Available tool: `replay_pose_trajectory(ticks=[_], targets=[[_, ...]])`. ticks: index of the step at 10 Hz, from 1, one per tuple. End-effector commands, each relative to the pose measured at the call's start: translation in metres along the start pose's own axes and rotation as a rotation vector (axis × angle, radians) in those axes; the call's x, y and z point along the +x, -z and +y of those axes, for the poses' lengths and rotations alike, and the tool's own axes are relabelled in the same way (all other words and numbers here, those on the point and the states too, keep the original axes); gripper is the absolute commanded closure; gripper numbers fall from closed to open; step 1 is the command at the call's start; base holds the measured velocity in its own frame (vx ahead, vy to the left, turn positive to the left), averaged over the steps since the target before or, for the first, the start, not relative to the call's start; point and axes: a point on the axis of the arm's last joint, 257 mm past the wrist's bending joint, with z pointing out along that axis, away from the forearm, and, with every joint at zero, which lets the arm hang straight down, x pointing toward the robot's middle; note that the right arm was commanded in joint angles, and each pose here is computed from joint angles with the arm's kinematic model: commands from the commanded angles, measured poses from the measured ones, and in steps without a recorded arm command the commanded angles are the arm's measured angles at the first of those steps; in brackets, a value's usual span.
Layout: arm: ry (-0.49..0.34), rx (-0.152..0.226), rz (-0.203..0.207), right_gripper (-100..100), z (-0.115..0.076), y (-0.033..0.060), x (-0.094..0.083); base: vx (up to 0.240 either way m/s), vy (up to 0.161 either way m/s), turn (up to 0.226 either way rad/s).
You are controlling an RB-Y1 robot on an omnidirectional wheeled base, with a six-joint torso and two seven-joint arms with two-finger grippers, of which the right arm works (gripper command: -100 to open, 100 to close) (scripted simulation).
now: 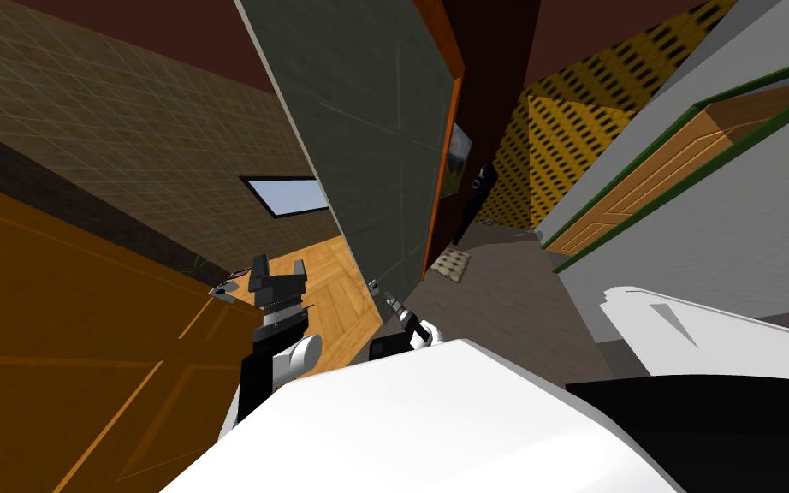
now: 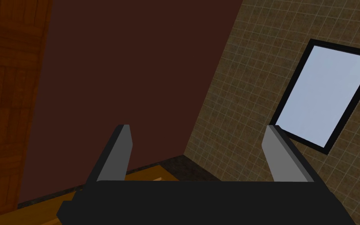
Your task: Push the door open
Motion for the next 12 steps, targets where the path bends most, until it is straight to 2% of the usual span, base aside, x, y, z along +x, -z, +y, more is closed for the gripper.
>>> replay_pose_trajectory(ticks=[1, 6, 7, 12], targets=[[0.003, 0.003, -0.005, -100, -0.0009, -0.0001, -0.0027, 0.167, 0.136, 0.032], [-0.004, 0.002, -0.016, -100, -0.0002, -0.0038, -0.0027, 0.153, 0.127, 0.024], [-0.004, 0.002, -0.016, 100, -0.0002, -0.0038, -0.0027, -0.012, -0.008, -0.007], [-0.004, 0.002, -0.016, 100, -0.0002, -0.0038, -0.0027, -0.01, -0.009, 0.006]])
